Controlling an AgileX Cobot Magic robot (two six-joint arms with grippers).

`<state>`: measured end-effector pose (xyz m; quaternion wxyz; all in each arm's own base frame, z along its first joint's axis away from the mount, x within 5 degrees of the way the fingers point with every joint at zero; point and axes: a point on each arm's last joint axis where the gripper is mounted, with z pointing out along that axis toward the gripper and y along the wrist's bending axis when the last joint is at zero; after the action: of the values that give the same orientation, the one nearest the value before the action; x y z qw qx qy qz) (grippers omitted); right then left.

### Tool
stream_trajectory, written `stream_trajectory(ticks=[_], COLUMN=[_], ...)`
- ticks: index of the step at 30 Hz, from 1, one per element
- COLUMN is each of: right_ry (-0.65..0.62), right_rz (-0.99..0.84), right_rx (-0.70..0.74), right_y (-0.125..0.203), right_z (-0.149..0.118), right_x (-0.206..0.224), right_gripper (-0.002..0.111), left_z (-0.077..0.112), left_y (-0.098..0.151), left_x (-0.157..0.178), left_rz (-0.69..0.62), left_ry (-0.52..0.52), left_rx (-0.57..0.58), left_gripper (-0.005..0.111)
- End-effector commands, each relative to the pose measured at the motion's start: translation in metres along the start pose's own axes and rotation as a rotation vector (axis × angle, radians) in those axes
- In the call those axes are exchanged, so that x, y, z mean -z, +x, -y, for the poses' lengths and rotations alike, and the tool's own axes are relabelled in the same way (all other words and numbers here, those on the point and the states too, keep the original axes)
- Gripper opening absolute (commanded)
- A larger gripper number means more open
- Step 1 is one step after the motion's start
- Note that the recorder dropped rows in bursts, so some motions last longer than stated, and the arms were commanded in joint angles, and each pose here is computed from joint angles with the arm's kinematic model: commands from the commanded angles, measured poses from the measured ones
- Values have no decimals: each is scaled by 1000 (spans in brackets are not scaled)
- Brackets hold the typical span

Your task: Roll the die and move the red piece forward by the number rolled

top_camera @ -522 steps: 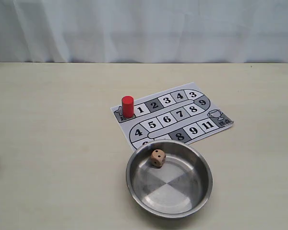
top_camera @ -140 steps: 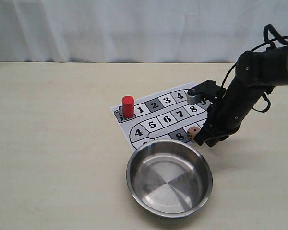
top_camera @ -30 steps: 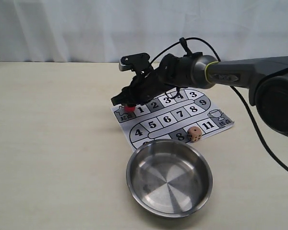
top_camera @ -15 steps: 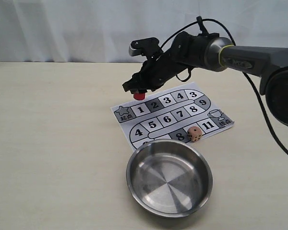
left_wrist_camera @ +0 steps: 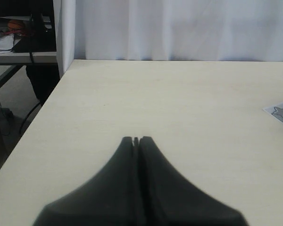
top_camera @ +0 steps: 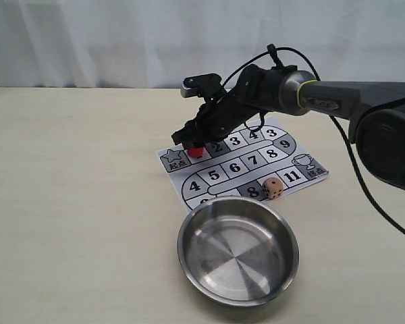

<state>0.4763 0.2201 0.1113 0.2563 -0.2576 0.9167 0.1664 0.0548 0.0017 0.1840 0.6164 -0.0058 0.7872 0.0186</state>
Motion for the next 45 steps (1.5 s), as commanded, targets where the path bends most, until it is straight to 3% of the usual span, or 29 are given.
stream_trajectory(ticks=[1, 5, 9, 18, 20, 27, 31, 45], right_ry=[3, 6, 15, 21, 24, 120, 193, 241], right_rz=[-18, 0, 29, 76, 76, -5, -77, -285], right_rx=[10, 7, 2, 4, -20, -74, -138, -334], right_y=[1, -3, -9, -22, -25, -28, -24, 23], right_z=[0, 0, -1, -3, -3, 9, 25, 86], right_x=[2, 7, 14, 35, 42, 82, 106, 163], right_gripper=[44, 64, 75, 78, 72, 24, 5, 4], left_z=[0, 0, 0, 0, 0, 0, 0, 0], left_y=[-1, -1, -1, -1, -1, -1, -1, -1], left_x=[0, 0, 0, 0, 0, 0, 0, 0], left_rz=[9, 9, 9, 9, 9, 9, 9, 9], left_ry=[0, 0, 0, 0, 0, 0, 0, 0], left_rx=[-1, -1, -1, -1, -1, -1, -1, -1], left_gripper=[0, 0, 0, 0, 0, 0, 0, 0])
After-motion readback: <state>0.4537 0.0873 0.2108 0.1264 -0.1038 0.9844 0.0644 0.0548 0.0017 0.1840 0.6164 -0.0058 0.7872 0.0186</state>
